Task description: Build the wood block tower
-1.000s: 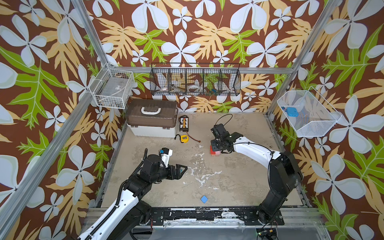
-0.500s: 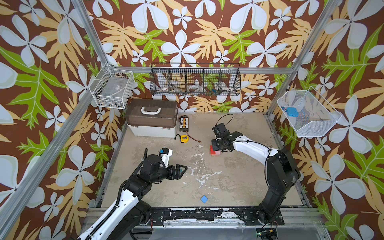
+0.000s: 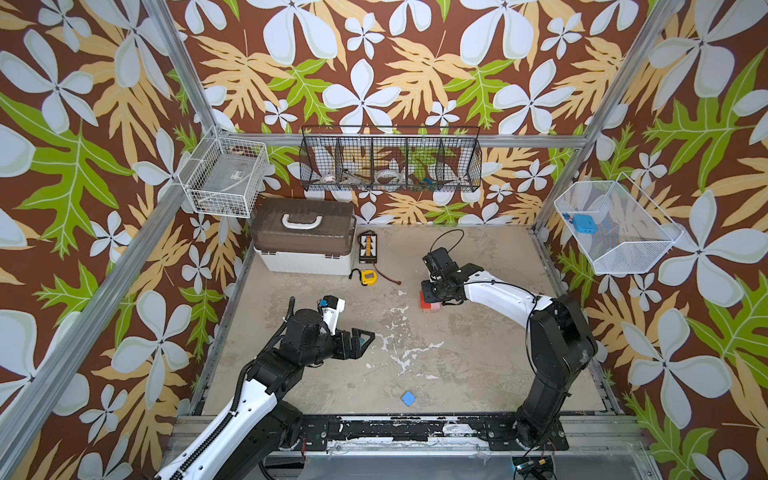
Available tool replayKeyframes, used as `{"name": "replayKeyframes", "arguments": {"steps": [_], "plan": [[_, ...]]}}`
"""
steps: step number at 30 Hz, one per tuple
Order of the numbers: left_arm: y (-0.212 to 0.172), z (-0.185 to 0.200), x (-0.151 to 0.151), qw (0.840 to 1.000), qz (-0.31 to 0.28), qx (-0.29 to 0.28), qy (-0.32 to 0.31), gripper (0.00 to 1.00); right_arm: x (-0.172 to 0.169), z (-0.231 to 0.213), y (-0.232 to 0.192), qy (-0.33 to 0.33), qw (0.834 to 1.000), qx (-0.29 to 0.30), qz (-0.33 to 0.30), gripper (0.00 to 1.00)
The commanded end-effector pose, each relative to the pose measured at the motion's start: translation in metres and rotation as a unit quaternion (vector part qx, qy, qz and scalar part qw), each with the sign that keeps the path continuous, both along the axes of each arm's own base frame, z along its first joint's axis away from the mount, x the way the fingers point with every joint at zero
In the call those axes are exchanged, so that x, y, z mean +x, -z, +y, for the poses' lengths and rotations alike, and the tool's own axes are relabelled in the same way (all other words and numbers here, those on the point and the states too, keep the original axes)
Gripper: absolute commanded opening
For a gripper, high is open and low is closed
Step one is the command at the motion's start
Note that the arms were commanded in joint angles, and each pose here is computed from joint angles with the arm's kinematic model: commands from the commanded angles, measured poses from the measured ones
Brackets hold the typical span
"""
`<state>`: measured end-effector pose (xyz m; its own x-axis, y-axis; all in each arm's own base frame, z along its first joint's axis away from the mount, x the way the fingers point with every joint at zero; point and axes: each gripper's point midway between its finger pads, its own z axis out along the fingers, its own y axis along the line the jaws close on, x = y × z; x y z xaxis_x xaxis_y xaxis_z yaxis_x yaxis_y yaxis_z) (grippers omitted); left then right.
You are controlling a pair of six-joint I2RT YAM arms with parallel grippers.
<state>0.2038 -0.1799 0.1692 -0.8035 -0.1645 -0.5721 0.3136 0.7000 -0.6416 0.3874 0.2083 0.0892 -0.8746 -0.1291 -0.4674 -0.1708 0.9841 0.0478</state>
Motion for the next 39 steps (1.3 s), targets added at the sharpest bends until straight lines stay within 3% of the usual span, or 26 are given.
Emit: {"name": "replayKeyframes", "arguments": {"steps": [1, 39], "plan": [[-0.0052, -0.0018, 0.0015, 1.000, -0.007, -0.008, 0.001, 1.00, 0.0028, -0.0001, -0.0044, 0.002, 1.000, -0.001, -0.008, 0.18], [-0.0055, -0.0019, 0.0008, 1.000, -0.008, -0.009, 0.002, 1.00, 0.0061, 0.0040, -0.0003, -0.005, 1.000, -0.019, -0.008, 0.29]]}}
